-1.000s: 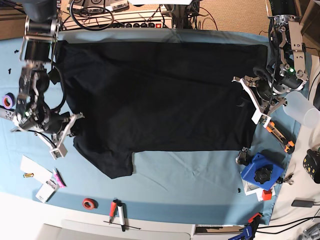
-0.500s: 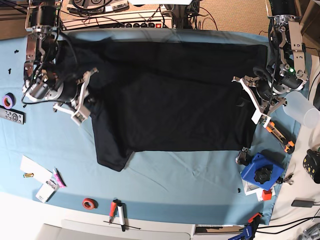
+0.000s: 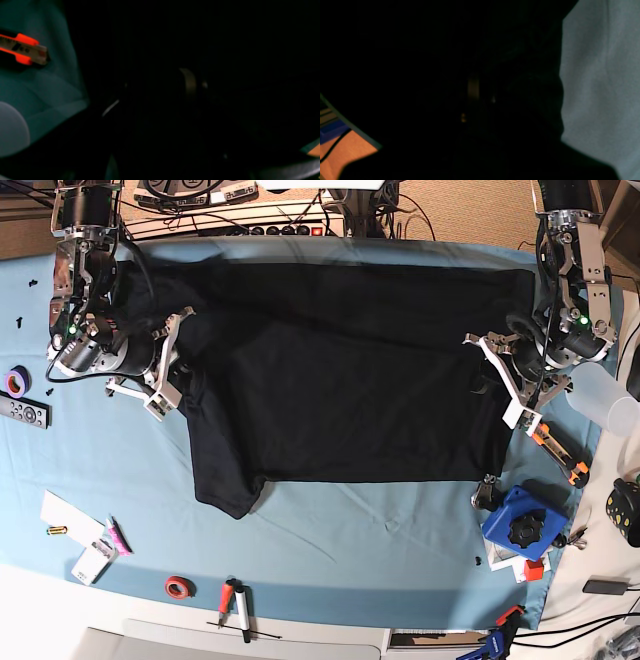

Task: Layout the t-shirt on the table in an organized manner, then fold the t-shirt properly
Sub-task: 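Lower the right gripper to the shirt's side and sleeve and grasp it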

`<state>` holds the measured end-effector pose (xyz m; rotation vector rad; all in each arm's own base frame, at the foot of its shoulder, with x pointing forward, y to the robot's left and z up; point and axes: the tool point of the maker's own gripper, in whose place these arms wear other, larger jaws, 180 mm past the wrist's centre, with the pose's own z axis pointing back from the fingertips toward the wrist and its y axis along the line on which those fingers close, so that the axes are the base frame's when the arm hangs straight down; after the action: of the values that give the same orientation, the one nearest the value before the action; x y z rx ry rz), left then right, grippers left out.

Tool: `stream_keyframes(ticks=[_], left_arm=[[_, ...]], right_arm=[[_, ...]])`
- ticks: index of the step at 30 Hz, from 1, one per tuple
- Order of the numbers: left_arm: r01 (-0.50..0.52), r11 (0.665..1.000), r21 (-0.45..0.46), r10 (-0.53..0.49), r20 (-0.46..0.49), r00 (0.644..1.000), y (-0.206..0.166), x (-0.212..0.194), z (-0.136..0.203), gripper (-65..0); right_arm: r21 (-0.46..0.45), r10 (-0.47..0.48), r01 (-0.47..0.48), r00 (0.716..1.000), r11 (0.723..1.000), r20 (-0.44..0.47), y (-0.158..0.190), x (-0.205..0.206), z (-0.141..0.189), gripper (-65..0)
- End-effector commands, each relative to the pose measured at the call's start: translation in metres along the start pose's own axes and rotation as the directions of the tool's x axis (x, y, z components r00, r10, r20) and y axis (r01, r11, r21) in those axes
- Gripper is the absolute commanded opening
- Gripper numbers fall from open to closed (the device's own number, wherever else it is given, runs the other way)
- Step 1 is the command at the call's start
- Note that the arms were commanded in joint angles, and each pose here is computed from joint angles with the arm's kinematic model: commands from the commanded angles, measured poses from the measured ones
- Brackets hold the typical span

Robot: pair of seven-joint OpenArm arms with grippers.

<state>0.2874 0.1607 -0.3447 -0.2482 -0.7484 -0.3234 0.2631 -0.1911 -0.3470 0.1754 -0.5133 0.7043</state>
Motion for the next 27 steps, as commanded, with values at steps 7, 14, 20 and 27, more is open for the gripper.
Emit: stream_keyframes(ticks=[7,14,20,27], left_arm=[[0.015,1.000,0.004,-0.015,0.045,0.999,0.003,0.013,0.004,-39.2],[0.015,1.000,0.004,-0.015,0.043,0.999,0.003,0.013,0.004,-39.2],[0.015,1.000,0.005,-0.015,0.039,0.999,0.003,0.011,0.004,-39.1],[-0.003,1.000,-0.014,0.004,0.058,0.998,-0.006,0.013,0.001,-39.1]], right_arm=[[-0.138,0.118,-0.095,0.978,0.986,0.173,-0.017,0.062,0.041,-58.1],[-0.344,0.147,-0.030,0.936,0.938,0.319,-0.064,0.099,0.069,-47.0],[-0.393,-0.052,0.218,0.919,0.893,0.391,-0.108,0.085,0.059,-37.9],[-0.293,-0.259,0.396,0.874,0.870,0.410,-0.147,0.085,0.018,-38.0]])
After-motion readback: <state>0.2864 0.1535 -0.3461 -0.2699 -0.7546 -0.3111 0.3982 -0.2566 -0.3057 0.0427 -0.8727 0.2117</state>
